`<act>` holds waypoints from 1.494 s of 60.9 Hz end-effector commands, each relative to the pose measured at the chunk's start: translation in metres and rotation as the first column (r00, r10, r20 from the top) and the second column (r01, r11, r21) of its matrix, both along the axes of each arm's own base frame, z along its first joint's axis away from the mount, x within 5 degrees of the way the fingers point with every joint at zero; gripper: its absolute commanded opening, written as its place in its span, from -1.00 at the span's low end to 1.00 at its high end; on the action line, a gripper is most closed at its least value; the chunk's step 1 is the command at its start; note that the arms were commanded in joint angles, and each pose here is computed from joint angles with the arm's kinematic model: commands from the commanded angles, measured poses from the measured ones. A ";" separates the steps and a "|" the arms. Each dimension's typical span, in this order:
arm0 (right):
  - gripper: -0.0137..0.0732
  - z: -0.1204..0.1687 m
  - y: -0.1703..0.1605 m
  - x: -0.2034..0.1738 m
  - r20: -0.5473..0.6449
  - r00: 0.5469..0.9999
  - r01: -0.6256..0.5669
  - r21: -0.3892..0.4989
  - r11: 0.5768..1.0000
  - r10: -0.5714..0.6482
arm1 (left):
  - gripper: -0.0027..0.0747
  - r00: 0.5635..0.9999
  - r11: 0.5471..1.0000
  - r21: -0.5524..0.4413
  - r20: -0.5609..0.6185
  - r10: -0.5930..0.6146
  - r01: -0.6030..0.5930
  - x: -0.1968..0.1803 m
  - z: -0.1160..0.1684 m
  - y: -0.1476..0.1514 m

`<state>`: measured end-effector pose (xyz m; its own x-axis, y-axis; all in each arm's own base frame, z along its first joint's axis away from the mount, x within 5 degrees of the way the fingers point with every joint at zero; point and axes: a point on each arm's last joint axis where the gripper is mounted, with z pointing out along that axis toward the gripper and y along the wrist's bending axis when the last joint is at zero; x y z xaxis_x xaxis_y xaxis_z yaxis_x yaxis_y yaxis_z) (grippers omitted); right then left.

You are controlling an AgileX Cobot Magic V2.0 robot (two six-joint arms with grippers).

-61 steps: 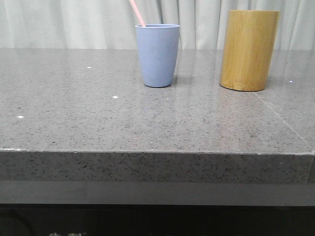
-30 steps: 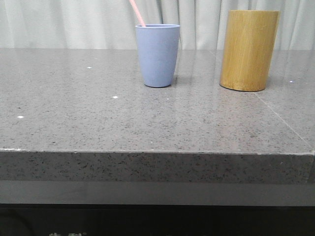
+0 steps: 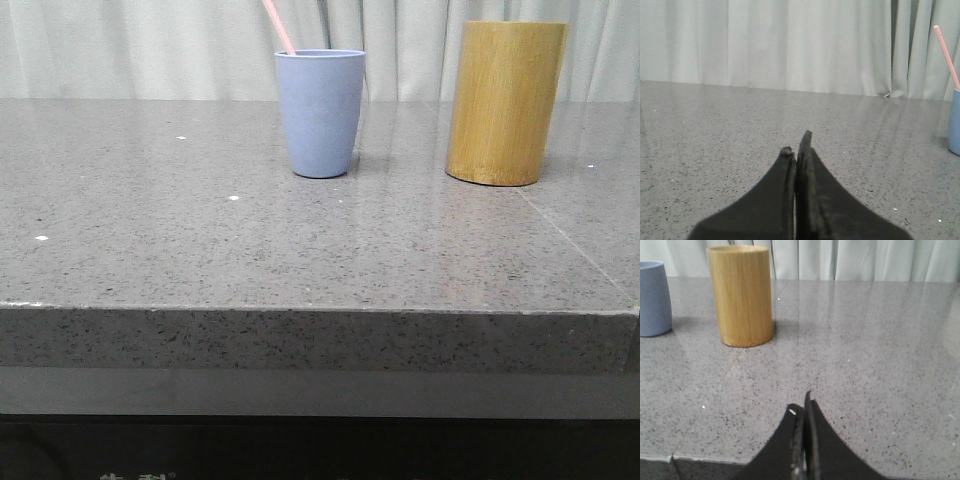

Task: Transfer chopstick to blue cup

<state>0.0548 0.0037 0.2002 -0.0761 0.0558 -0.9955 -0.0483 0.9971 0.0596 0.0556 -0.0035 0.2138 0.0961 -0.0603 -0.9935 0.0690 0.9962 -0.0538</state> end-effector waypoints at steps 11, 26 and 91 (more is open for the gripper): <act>-0.84 0.009 -0.003 0.000 0.190 0.981 0.030 0.007 1.000 -0.031 | -0.98 0.995 1.000 -0.018 0.095 0.010 -0.008 -0.003 0.005 0.001; -0.84 0.008 -0.003 0.000 0.184 0.982 0.029 0.007 1.000 -0.030 | -0.98 0.995 1.000 -0.018 0.095 0.010 -0.008 -0.003 0.005 0.001; -0.84 0.012 -0.002 -0.001 0.217 0.976 0.024 0.028 0.999 -0.030 | -0.98 0.995 1.000 -0.018 0.095 0.010 -0.008 -0.003 0.005 0.001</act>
<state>0.0567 0.0018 0.2008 0.0283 0.0789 -0.9965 -0.0332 0.9964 0.0779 0.0556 -0.0035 0.2138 0.0961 -0.0607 -0.9935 0.0690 0.9961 -0.0542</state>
